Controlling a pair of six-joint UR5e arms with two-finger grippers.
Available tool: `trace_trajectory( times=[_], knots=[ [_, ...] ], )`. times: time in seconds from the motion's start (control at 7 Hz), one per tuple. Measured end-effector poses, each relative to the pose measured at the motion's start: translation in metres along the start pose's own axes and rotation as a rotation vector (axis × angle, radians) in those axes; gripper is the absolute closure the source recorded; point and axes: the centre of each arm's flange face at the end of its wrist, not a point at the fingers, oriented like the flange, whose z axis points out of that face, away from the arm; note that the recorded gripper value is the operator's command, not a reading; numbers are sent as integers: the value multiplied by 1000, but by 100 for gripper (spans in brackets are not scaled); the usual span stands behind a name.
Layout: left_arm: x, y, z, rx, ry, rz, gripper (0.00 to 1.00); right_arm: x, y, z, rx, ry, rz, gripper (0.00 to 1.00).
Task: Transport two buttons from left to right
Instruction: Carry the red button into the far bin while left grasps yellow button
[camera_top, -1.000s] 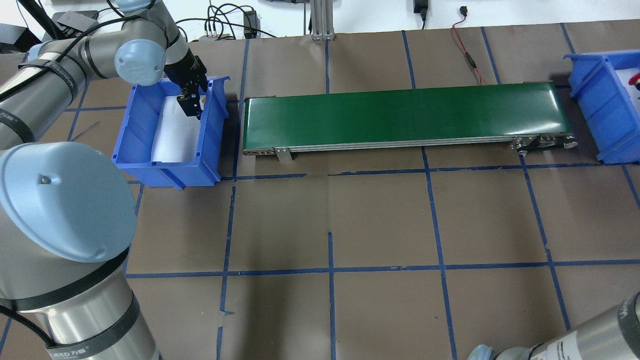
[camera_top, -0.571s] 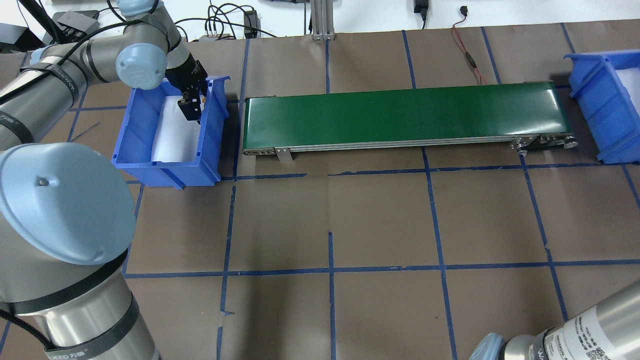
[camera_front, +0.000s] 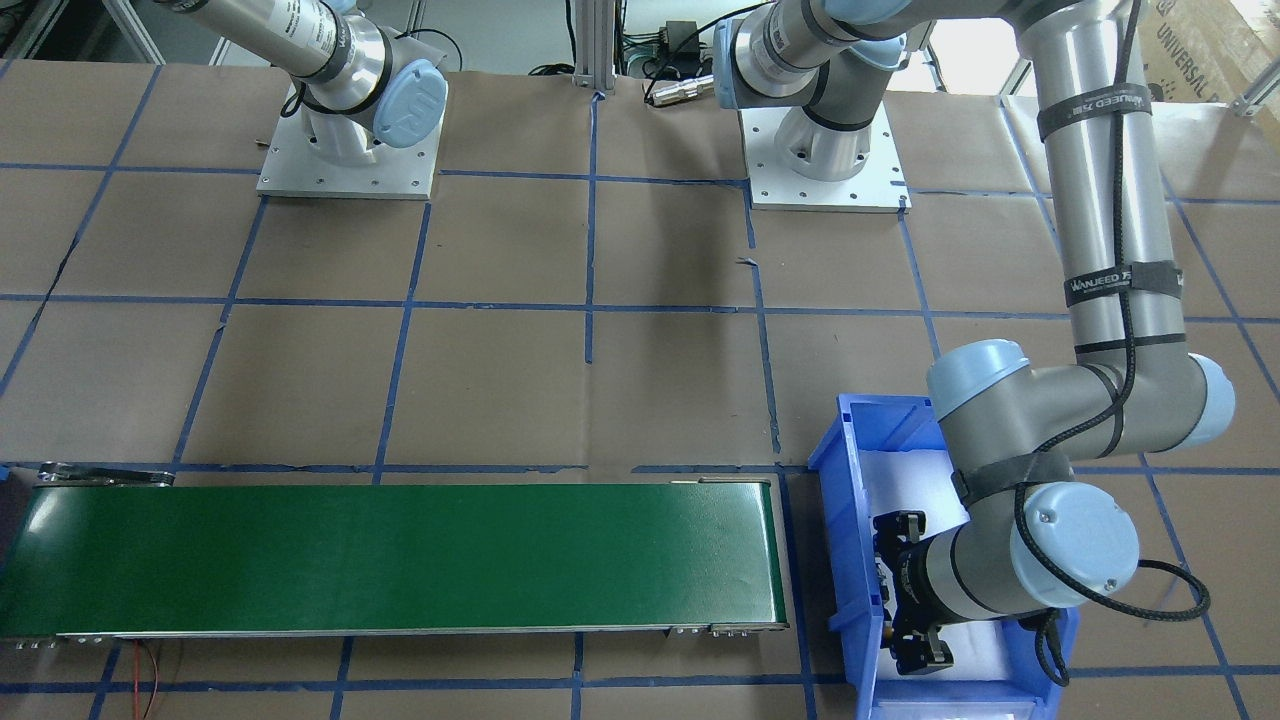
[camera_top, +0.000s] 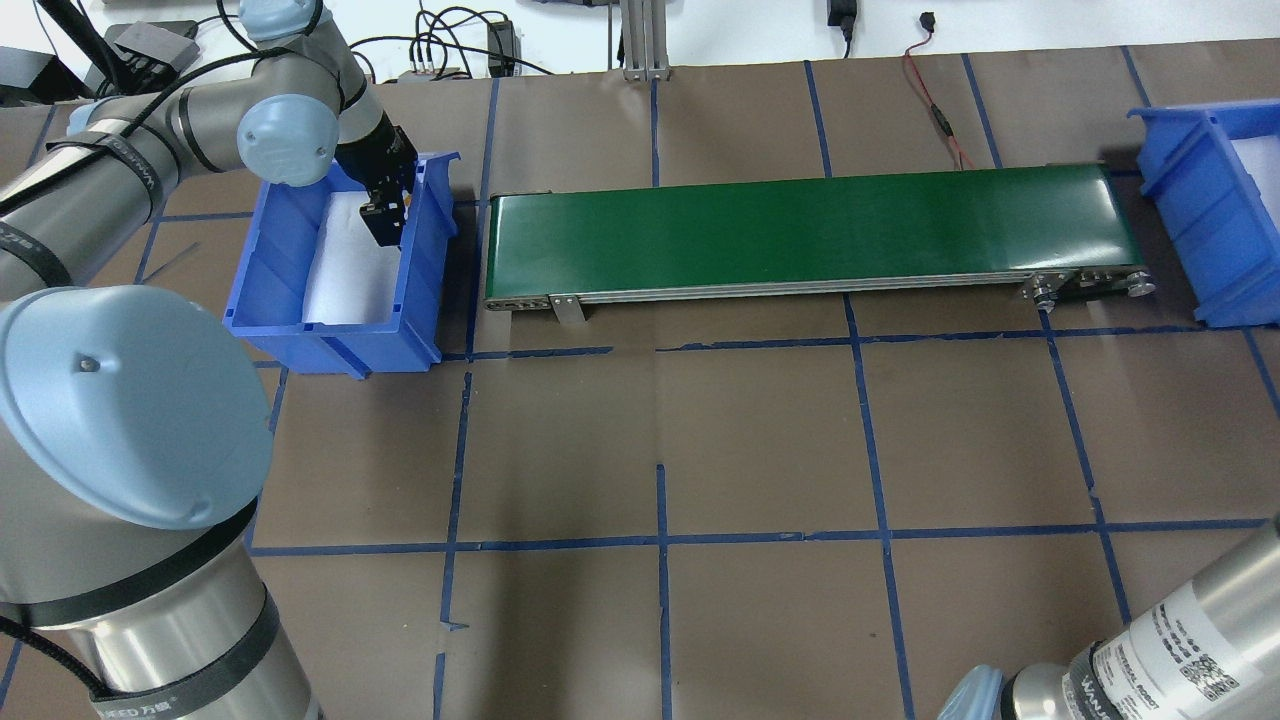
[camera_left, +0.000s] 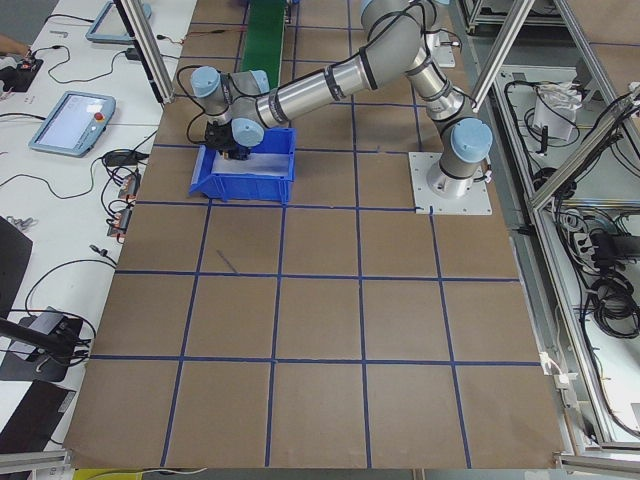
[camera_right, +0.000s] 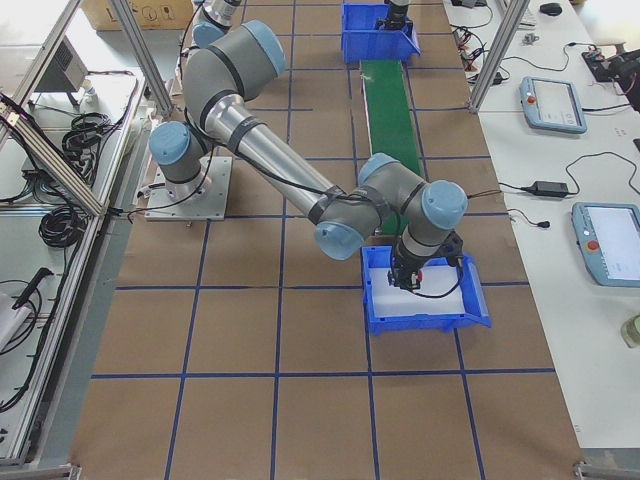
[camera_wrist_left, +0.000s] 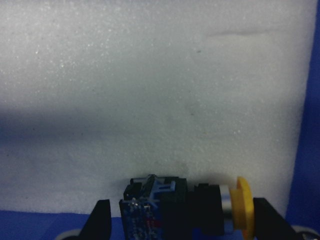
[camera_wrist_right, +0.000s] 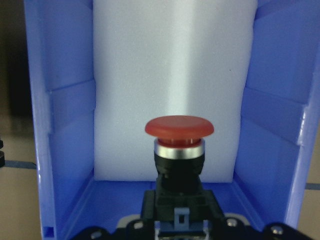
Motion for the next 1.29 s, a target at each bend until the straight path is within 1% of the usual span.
trace_trajectory(
  times=[0.29,0.43,0.57,0.86,1.0,1.14,1.29],
  knots=[
    [1,0,0,1,10,3,0,-3,-10,18,-13,-11,-10,93],
    [2,0,-1,2,16,8,2,-3,-16,32,-24,-21,-15,93],
    [2,0,-1,2,21,12,9,-2,-20,47,-33,-30,-18,93],
    [3,1,1,-5,24,14,16,2,-27,75,-48,-45,-20,92],
    [3,1,1,-8,27,15,20,3,-29,83,-53,-50,-21,92],
    [4,2,1,-15,33,17,22,3,-30,90,-58,-54,-21,85],
    [4,3,-1,-28,40,18,22,3,-31,95,-62,-58,-20,66]
  ],
)
